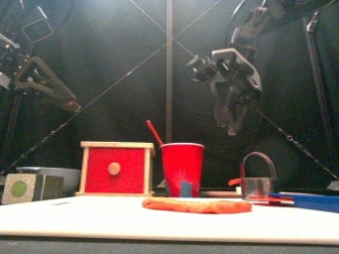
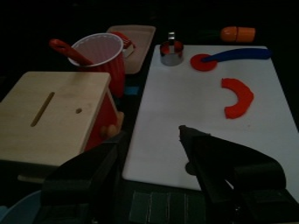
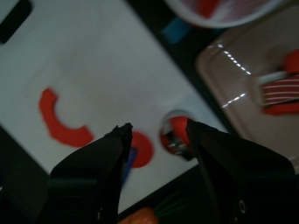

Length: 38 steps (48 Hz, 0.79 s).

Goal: Place two cut dough halves onto plate

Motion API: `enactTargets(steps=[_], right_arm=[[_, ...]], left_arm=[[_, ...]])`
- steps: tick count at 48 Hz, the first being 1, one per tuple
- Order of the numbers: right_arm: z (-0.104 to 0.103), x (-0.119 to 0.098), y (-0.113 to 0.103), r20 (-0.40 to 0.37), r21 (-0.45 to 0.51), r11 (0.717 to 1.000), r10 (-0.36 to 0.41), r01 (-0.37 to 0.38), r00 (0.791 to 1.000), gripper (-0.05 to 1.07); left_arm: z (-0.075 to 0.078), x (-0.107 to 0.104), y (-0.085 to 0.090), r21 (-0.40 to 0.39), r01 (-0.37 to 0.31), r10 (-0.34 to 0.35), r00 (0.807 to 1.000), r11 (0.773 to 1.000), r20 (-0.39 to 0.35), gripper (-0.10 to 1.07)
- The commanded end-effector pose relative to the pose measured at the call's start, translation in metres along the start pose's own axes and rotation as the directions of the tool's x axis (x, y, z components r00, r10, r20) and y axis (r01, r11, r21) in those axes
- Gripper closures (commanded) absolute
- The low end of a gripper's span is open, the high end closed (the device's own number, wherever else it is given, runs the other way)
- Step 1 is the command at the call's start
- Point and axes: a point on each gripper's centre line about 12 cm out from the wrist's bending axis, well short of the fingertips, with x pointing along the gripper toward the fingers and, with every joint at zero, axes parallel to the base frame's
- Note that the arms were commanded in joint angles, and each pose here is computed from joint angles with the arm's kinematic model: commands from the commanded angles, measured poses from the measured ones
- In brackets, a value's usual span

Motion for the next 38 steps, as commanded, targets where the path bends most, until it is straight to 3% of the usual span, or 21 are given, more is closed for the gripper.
enactTargets(steps=[1,6,16,26,38], right_arm=[[-0.002,-0.004,0.032,-0.005,-0.027,0.998,0.051,-0.051,0.999,0.15],[-0.018,0.014,0.074,-0.062,-0.108,0.992,0.056,-0.063,0.996,0.15],[-0.03,0.034,0.137,-0.081,-0.258,0.964,0.049,-0.068,0.996,0.15],[-0.045,0.043,0.16,-0.108,-0.384,0.923,-0.051,0.005,0.993,0.15],[-0.042,0.065,0.171,-0.103,-0.461,0.887,-0.077,0.021,0.992,0.15]], left_arm=[[0.003,0.0,0.0,-0.011,-0.006,0.006,1.0,1.0,0.002,0.1],[0.002,0.0,0.001,-0.022,-0.008,0.008,1.0,1.0,-0.003,0.1],[0.003,0.0,0.001,-0.027,-0.009,0.009,1.0,1.0,-0.003,0.1],[0.004,0.001,0.002,-0.03,-0.017,0.017,1.0,0.999,-0.002,0.1],[0.0,0.001,0.003,-0.026,-0.02,0.02,1.0,0.999,-0.01,0.1]])
